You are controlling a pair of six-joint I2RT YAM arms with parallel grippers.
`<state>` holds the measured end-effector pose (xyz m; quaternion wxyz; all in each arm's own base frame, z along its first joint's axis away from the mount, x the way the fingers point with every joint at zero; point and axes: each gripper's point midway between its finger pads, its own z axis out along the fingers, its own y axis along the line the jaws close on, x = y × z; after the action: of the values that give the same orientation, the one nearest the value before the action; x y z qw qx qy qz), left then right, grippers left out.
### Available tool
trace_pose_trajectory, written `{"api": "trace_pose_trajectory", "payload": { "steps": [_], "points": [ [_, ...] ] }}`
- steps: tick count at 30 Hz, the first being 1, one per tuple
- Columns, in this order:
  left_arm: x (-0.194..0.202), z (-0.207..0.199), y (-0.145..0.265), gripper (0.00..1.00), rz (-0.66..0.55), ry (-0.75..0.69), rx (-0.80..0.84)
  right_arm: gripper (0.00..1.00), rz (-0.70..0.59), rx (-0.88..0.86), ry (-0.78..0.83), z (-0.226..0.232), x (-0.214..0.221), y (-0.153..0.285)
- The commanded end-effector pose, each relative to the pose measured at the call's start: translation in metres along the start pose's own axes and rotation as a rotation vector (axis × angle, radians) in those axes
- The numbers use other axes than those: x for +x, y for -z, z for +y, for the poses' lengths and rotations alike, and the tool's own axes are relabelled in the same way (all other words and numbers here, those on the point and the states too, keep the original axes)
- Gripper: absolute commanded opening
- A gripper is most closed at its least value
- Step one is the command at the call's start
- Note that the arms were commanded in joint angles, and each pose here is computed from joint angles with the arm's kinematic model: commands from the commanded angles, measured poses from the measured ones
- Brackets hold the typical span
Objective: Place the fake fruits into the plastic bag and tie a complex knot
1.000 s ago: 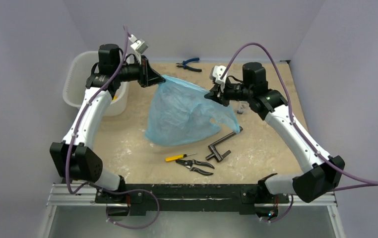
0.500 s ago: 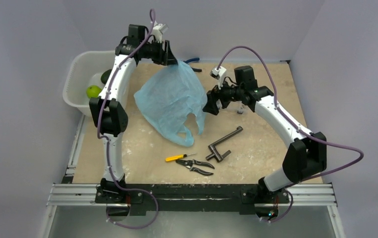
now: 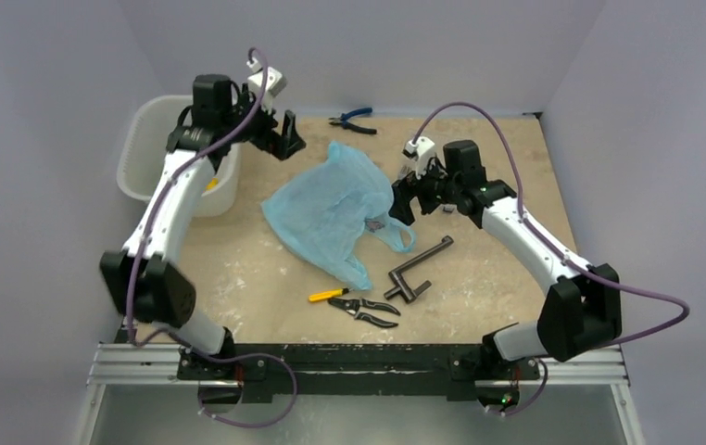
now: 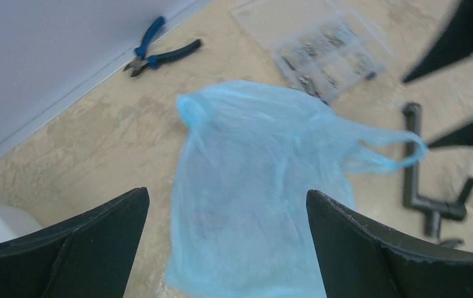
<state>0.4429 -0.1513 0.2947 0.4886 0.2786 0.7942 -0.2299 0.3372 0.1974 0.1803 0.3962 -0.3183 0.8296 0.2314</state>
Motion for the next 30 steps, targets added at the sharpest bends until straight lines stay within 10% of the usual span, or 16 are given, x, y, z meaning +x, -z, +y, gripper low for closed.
{"api": "trace_pose_trajectory", "payload": {
  "steps": [1,9,19,23,25,29,30],
  "points": [
    [0.034,-0.097,0.034,1.0,-0.034,-0.326,0.158,0.99,-0.007,0.062,-0.036,-0.008,0.009,-0.023],
    [0.114,-0.186,0.01,1.0,-0.042,-0.587,0.188,0.94,0.138,0.172,-0.071,-0.024,0.07,-0.06],
    [0.224,-0.253,-0.019,1.0,0.277,-0.869,0.571,0.4,0.188,0.074,-0.065,-0.013,0.077,-0.072],
    [0.258,-0.242,-0.005,0.83,0.452,-0.906,0.659,0.15,0.184,0.075,-0.042,-0.013,0.066,-0.063],
    [0.262,-0.227,0.0,0.6,0.48,-0.914,0.636,0.0,0.186,0.077,-0.02,-0.013,0.061,-0.054],
    [0.242,-0.179,0.024,0.0,0.507,-0.821,0.577,0.0,0.206,0.091,0.047,-0.017,0.061,-0.028],
    [0.233,-0.166,0.032,0.0,0.487,-0.799,0.559,0.0,0.219,0.093,0.068,-0.019,0.063,-0.019]
  ]
}}
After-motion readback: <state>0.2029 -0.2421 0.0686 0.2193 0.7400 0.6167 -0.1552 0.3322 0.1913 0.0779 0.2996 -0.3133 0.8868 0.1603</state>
